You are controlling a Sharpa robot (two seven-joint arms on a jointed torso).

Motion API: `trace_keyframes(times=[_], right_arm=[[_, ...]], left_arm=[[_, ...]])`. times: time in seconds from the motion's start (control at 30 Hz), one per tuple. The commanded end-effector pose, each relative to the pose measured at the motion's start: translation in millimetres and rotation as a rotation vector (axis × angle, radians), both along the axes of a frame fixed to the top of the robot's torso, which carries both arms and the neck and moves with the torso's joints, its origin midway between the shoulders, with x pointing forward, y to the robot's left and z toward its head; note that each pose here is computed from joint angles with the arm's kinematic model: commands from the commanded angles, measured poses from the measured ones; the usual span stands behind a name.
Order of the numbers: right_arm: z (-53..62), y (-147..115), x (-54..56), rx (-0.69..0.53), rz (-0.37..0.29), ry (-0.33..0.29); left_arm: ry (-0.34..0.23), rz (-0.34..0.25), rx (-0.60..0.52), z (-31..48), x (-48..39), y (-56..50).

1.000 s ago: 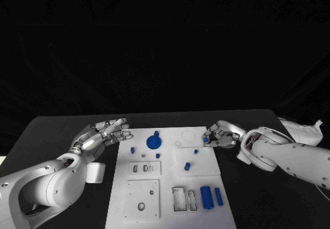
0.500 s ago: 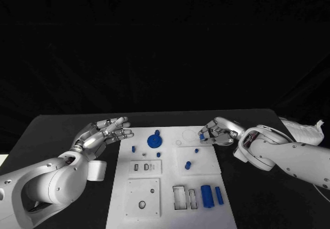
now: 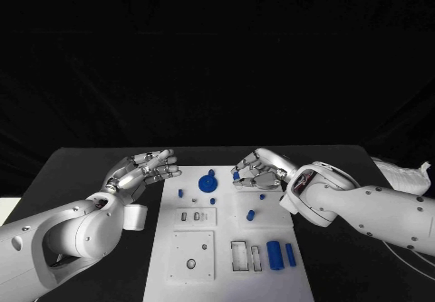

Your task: Assemble the parts on the task board

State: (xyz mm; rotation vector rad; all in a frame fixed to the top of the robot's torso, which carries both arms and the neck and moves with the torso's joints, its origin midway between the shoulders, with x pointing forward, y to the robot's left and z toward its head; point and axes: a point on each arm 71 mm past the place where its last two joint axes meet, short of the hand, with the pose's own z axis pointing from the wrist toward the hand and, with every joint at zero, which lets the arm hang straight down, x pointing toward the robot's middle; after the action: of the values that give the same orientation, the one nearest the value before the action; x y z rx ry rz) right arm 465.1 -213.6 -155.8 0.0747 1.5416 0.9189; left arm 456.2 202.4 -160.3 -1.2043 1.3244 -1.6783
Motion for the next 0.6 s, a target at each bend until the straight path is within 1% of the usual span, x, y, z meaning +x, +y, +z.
trace_keyframes(times=[0.03,0.17,0.3,0.47,0.6], right_arm=[[-6.3,14.0,-3.5,-0.044,0.000,0.011],[-17.7,39.5,-11.4,-0.100,0.055,-0.006],[-32.9,62.1,-17.8,-0.141,0.092,0.002],[-47.4,82.8,-21.9,-0.176,0.115,0.008],[-55.0,93.5,-23.6,-0.196,0.122,0.007]], left_arm=[[-0.002,-0.017,-0.015,-0.1,0.7,-1.2],[-0.001,-0.012,-0.014,-1.2,2.1,-0.1],[0.000,-0.012,-0.014,-1.9,3.0,-0.4],[0.000,-0.016,-0.015,-2.3,3.4,-2.2],[0.001,-0.018,-0.016,-2.5,3.6,-2.9]])
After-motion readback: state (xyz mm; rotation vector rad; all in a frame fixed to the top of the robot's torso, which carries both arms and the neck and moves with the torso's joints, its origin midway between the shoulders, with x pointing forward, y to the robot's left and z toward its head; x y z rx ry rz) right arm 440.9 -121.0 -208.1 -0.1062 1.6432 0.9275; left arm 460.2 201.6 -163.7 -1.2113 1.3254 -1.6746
